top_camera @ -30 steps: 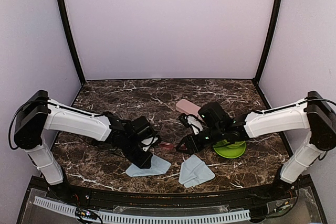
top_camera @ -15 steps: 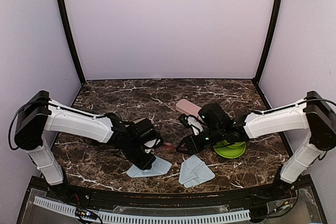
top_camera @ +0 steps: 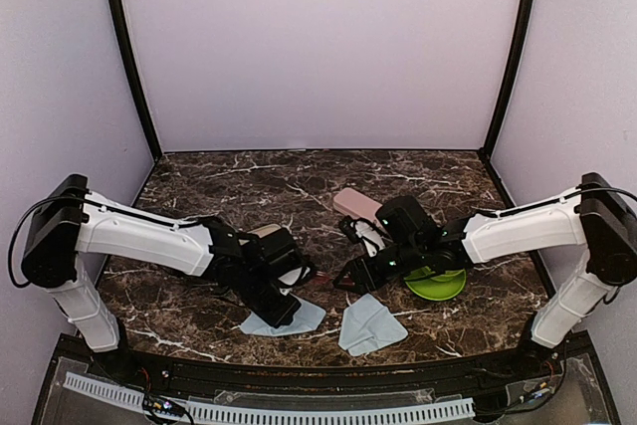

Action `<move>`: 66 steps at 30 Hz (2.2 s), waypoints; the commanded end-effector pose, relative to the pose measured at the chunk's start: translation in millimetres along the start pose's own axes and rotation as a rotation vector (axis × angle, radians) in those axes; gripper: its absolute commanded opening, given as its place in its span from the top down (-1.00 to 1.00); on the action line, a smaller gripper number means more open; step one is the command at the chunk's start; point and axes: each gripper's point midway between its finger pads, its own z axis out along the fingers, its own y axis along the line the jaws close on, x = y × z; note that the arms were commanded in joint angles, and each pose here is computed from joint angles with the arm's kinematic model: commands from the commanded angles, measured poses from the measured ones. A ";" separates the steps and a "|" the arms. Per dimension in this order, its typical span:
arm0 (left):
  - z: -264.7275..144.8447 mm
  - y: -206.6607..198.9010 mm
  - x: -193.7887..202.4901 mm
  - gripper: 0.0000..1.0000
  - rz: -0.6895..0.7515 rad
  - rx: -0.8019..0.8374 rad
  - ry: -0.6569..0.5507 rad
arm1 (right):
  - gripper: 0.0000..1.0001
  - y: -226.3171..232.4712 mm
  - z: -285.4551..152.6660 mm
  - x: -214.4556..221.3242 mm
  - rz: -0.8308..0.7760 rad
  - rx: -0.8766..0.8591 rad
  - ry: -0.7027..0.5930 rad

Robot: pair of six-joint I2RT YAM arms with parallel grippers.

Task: Organize the sunglasses
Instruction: Smooth out the glasses cleaning cloth at the center of the board.

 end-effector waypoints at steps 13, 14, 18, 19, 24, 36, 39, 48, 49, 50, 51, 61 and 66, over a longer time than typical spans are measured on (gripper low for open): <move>-3.3 -58.3 51.2 1.00 0.178 0.166 0.080 | -0.13 8.4 6.5 12.5 -0.022 0.011 0.000; -1.1 -60.9 55.1 1.00 0.189 0.177 0.090 | -0.13 9.2 6.3 13.6 -0.023 0.014 -0.001; -3.7 -66.7 60.1 0.75 0.231 0.214 0.094 | -0.13 15.7 10.7 20.2 -0.031 0.022 0.007; -6.2 -67.1 59.8 0.65 0.242 0.217 0.086 | -0.13 18.4 12.2 20.8 -0.034 0.023 0.008; -23.4 -73.4 51.2 -0.01 0.288 0.246 0.024 | -0.10 31.2 28.5 29.2 -0.051 0.045 0.038; -67.6 -31.0 26.3 -0.06 0.107 0.248 -0.195 | 0.12 40.5 51.9 40.2 -0.061 0.140 0.097; -83.0 -2.2 11.9 -0.06 0.008 0.191 -0.285 | 0.19 35.8 54.6 43.7 -0.073 0.190 0.121; -101.4 49.6 -9.5 -0.07 -0.192 0.074 -0.405 | 0.36 33.3 66.0 60.5 -0.127 0.276 0.195; -101.4 51.4 -10.3 -0.07 -0.198 0.073 -0.407 | 0.38 32.8 66.6 62.0 -0.131 0.282 0.200; -102.0 52.9 -12.2 -0.07 -0.203 0.073 -0.412 | 0.40 33.0 66.8 63.1 -0.136 0.287 0.204; -101.9 54.1 -13.3 -0.08 -0.204 0.073 -0.414 | 0.42 33.8 67.4 65.1 -0.143 0.291 0.211; -93.1 58.1 -20.0 -0.08 -0.190 0.066 -0.397 | 0.70 25.4 66.3 69.4 -0.196 0.375 0.234; -76.7 56.7 -19.2 -0.06 -0.172 0.089 -0.367 | 0.80 22.3 62.7 63.9 -0.220 0.400 0.219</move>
